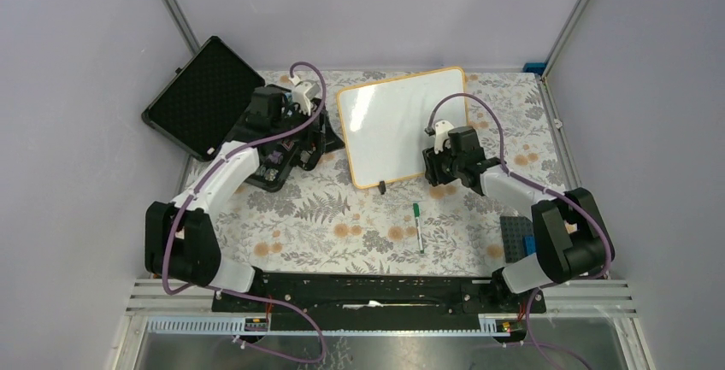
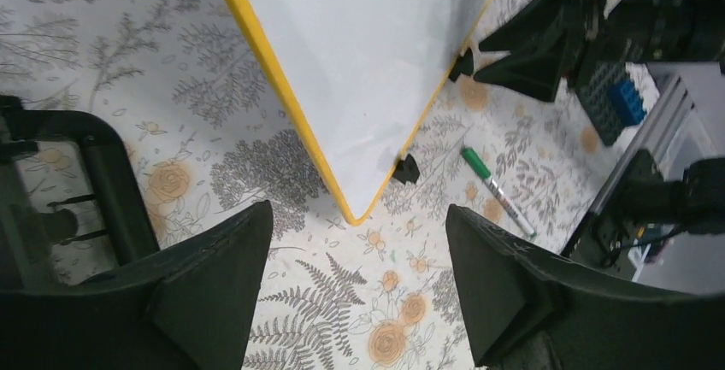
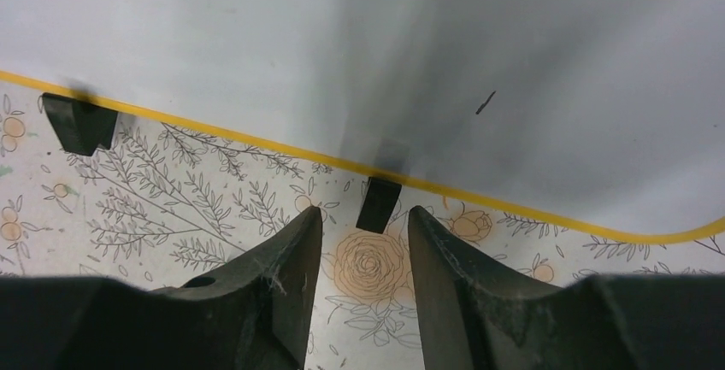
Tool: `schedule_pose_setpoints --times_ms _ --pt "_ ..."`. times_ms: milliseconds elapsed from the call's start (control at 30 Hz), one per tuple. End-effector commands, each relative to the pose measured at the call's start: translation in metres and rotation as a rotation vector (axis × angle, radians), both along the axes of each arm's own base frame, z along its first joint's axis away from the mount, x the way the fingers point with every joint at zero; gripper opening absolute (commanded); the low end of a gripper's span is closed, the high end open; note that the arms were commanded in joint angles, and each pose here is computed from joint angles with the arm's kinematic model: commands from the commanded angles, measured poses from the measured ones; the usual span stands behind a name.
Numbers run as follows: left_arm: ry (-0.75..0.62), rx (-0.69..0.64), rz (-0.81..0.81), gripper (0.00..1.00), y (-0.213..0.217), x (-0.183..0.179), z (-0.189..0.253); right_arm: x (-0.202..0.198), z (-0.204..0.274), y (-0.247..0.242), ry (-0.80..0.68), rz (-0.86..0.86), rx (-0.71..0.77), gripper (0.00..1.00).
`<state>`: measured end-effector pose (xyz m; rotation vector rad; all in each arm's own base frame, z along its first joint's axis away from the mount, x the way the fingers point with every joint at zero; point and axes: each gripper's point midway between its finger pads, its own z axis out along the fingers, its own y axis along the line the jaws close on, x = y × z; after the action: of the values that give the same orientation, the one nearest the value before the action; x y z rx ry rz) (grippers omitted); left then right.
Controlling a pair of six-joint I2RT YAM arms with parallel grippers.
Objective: Write a sentence on the whiteboard
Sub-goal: Adjust the whiteboard on the whiteboard stand.
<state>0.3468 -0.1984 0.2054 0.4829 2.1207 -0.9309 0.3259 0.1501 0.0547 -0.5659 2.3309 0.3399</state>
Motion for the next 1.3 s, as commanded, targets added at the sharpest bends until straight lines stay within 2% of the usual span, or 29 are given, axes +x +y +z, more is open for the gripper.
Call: schedule_pose_setpoints --times_ms 0,267,533,567,733,933,1033,1100,1267 --pt "-0.160 -0.029 -0.149 0.79 -0.013 -0.002 0.006 0.018 0.000 0.004 -0.065 0.008 -0.012 0.48" --pt "-0.155 -0.098 -0.174 0.78 -0.025 0.008 -0.004 0.021 -0.006 0.008 -0.037 0.025 -0.012 0.43" --pt "-0.139 -0.134 -0.149 0.74 -0.032 0.032 -0.014 0.022 -0.011 0.009 -0.011 0.034 -0.018 0.37" --pt "-0.132 -0.147 -0.156 0.71 -0.034 0.035 -0.017 0.022 -0.011 0.010 -0.007 0.035 -0.020 0.32" --pt "-0.125 -0.197 -0.183 0.58 -0.042 0.039 -0.017 0.022 -0.014 0.009 0.007 0.035 -0.027 0.24" --pt "-0.097 -0.212 -0.185 0.25 -0.044 0.045 -0.023 0.020 -0.017 0.005 0.010 0.034 -0.046 0.13" --pt "-0.079 -0.194 -0.184 0.11 -0.039 0.045 -0.028 0.018 -0.020 0.003 0.015 0.031 -0.058 0.00" --pt "-0.074 -0.179 -0.186 0.02 -0.035 0.044 -0.030 0.018 -0.021 0.002 0.017 0.028 -0.064 0.00" --pt "-0.071 -0.138 -0.190 0.00 -0.024 0.036 -0.033 0.018 -0.022 0.001 0.018 0.025 -0.070 0.00"
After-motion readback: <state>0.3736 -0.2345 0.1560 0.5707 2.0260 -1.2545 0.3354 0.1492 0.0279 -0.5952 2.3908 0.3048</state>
